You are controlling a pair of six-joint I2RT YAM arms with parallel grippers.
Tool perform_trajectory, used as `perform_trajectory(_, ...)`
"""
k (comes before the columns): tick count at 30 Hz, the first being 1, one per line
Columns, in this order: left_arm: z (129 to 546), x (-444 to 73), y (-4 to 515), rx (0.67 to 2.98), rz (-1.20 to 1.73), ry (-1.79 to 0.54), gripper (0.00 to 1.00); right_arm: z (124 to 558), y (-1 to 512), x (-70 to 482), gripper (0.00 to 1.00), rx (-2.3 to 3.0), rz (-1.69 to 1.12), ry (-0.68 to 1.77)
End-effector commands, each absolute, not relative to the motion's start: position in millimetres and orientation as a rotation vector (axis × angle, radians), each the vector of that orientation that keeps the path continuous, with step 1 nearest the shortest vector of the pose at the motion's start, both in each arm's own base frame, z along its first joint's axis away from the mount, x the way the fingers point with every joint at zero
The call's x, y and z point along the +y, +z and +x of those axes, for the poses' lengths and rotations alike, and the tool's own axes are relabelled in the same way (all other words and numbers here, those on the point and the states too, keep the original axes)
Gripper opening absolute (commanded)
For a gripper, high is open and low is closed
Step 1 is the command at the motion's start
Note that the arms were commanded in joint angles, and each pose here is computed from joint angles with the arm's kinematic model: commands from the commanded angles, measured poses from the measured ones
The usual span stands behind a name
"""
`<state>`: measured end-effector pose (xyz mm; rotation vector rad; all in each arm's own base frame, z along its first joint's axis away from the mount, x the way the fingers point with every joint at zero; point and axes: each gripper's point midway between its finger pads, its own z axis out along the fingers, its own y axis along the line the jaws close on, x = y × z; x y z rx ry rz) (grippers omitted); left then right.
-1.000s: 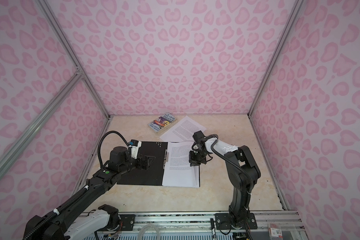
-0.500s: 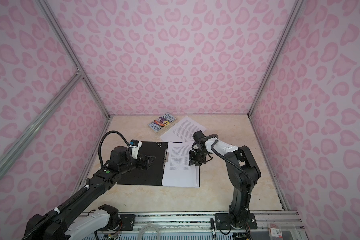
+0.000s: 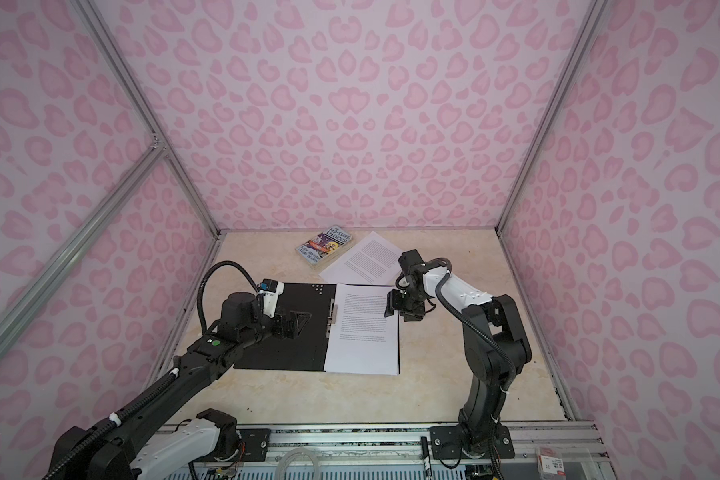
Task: Put the files into the folder
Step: 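Move the right gripper to the loose printed sheet farther from the robot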
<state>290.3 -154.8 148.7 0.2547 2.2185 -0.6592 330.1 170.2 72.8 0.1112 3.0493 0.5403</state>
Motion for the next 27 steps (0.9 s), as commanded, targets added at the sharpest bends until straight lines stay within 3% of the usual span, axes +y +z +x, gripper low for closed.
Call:
perform_trajectory(1,295,-157,158,2.183,0.263,-0.662,0.97,345,79,159,0.67,3.025,0.086,0.471)
perform_trajectory(14,293,-158,150,2.226,0.218,-0.695,0.97,507,96,213,0.71,2.782,0.092,0.67)
perform_trajectory(19,291,-153,154,2.219,0.165,-0.69,0.97,523,71,249,0.71,2.814,0.035,0.704)
perform_trajectory(27,288,-148,154,2.214,0.123,-0.679,0.97,511,50,279,0.73,2.868,-0.024,0.712)
